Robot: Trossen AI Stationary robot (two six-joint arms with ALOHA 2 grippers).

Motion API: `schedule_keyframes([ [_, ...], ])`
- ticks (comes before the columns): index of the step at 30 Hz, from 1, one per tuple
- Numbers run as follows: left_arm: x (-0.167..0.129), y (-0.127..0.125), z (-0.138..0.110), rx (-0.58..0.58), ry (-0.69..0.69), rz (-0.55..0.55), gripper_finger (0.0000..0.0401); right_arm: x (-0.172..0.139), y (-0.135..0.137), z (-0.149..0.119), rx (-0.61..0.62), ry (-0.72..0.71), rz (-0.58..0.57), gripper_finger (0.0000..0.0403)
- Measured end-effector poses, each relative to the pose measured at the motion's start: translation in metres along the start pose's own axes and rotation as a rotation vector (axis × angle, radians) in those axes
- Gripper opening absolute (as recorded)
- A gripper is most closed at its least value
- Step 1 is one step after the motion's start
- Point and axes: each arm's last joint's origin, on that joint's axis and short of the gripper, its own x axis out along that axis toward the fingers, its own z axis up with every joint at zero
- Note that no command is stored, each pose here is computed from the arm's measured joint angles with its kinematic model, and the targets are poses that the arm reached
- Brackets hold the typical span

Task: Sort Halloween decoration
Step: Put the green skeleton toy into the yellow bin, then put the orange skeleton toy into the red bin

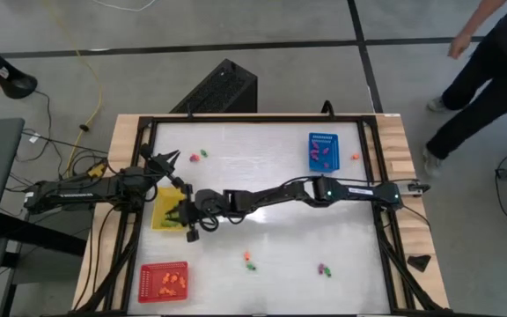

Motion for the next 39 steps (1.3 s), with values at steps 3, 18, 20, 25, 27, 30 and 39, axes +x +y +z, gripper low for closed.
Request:
schedule_keyframes([
  [3, 0.000, 0.000, 0.000, -0.001, 0.002, 0.007, 0.0018, 0.000, -0.002, 0.001, 0.019, -0.002, 0.005, 0.0134],
  [18, 0.000, 0.000, 0.000, -0.002, 0.004, 0.010, 0.0018, -0.045, -0.011, 0.065, -0.079, 0.265, 0.115, 0.0245],
  [20, 0.000, 0.000, 0.000, -0.002, 0.004, 0.010, 0.0018, -0.062, -0.011, 0.079, -0.123, 0.349, 0.165, 0.0241],
  [25, 0.000, 0.000, 0.000, -0.002, 0.004, 0.011, 0.0018, -0.110, -0.026, 0.110, -0.182, 0.547, 0.241, 0.0234],
  [27, 0.000, 0.000, 0.000, -0.002, 0.004, 0.010, 0.0018, -0.132, -0.041, 0.118, -0.168, 0.640, 0.249, 0.0234],
  [30, 0.000, 0.000, 0.000, -0.002, 0.004, 0.010, 0.0018, -0.165, -0.061, 0.123, -0.103, 0.800, 0.250, 0.0234],
  [39, 0.000, 0.000, 0.000, -0.002, 0.004, 0.010, 0.0018, -0.260, -0.124, 0.139, 0.191, 1.131, 0.125, 0.0233],
])
